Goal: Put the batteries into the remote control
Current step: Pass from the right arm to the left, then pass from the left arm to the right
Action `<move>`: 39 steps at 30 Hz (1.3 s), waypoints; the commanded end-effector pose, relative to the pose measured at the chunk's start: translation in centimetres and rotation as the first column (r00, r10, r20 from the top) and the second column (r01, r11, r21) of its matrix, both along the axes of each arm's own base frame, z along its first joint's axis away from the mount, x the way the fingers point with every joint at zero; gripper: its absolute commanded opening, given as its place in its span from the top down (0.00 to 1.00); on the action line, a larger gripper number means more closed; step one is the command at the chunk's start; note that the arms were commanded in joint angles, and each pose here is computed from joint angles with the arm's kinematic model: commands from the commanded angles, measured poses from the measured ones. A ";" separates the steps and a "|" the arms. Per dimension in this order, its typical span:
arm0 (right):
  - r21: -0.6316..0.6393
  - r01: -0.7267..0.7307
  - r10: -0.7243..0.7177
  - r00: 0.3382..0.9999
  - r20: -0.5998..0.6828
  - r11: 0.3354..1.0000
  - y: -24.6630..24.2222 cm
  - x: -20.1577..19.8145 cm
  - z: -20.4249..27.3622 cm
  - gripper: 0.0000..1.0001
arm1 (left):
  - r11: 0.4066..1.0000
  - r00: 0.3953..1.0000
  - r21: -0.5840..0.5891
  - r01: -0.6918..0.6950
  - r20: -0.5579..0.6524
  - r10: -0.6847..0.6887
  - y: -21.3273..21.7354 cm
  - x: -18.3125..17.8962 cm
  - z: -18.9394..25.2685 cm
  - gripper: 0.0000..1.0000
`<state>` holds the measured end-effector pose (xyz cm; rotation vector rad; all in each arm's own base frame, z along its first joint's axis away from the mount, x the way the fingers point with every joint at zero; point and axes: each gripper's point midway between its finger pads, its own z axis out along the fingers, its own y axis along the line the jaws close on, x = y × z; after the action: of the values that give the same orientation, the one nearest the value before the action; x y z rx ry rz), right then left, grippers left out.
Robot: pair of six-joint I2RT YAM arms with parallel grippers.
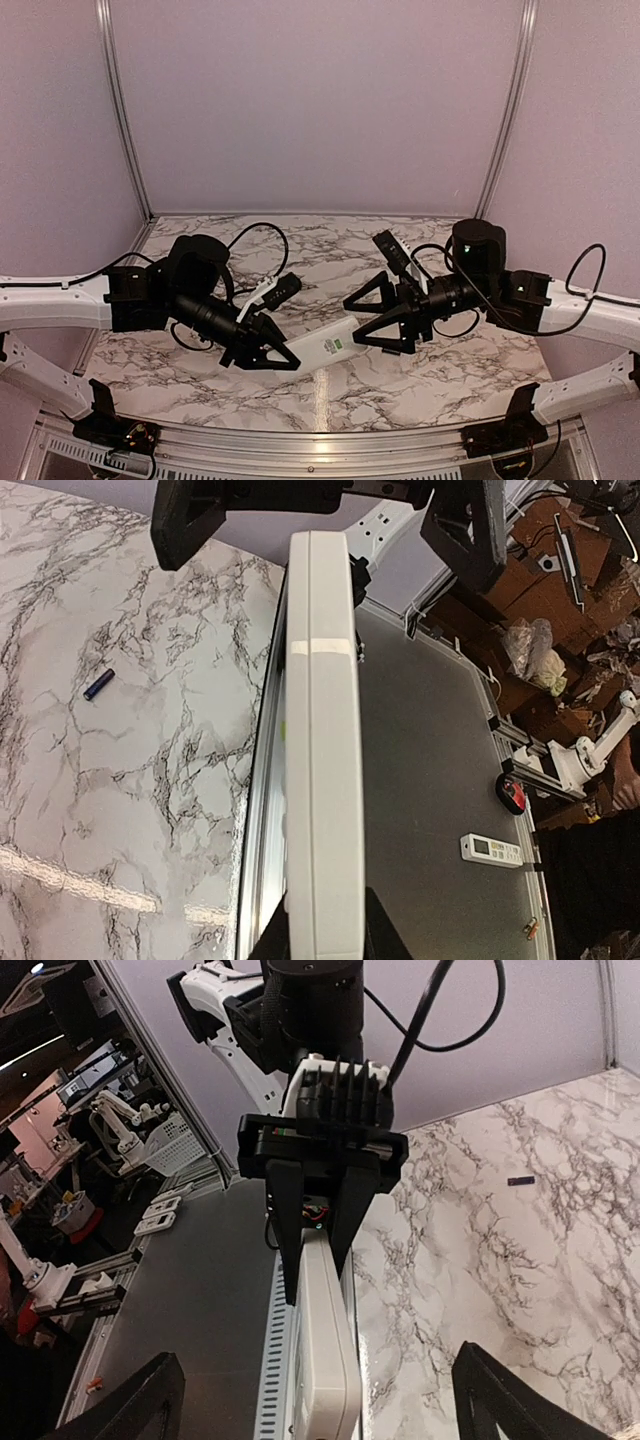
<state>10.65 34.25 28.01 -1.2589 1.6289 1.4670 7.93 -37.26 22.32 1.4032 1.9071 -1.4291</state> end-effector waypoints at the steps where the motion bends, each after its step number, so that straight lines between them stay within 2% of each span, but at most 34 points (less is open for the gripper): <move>1: 0.099 0.105 -0.104 0.995 -0.014 0.990 -0.6 2.0 2.0 0.02 | 0.975 0.997 -0.213 -0.070 0.016 0.075 -0.8 2.0 4.8 0.98; 5: 0.185 0.180 -0.176 0.984 -0.038 0.966 -0.7 3.2 3.3 0.01 | 0.936 0.990 -0.321 -0.142 -0.036 0.138 -1.2 4.0 6.4 0.97; 9: 0.212 0.235 -0.224 0.972 -0.076 0.949 -0.2 4.6 3.5 0.02 | 0.900 0.985 -0.400 -0.170 -0.073 0.154 -1.8 5.0 7.2 0.97; 14: 0.253 0.279 -0.258 0.959 -0.113 0.926 0.4 5.8 3.9 0.07 | 0.883 0.983 -0.435 -0.177 -0.113 0.142 -2.4 5.4 7.1 0.97; 17: 0.281 0.318 -0.291 0.947 -0.135 0.906 0.6 6.7 4.3 0.14 | 0.865 0.979 -0.464 -0.192 -0.148 0.138 -2.5 5.5 7.1 0.97; 21: 0.300 0.336 -0.300 0.941 -0.159 0.893 0.9 7.4 4.4 0.32 | 0.854 0.975 -0.476 -0.208 -0.172 0.142 -2.7 5.8 6.8 0.97; 29: 0.305 0.346 -0.297 0.934 -0.196 0.887 0.9 7.6 3.7 0.49 | 0.837 0.967 -0.490 -0.242 -0.191 0.168 -3.0 6.5 6.4 0.97; 39: 0.327 0.355 -0.285 0.927 -0.244 0.876 1.0 8.1 3.5 0.54 | 0.842 0.964 -0.482 -0.242 -0.221 0.150 -3.6 6.8 5.7 0.97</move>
<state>18.03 35.33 31.12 -0.6600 1.5222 1.5873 14.58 -40.90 27.17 0.8355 1.6022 -1.8055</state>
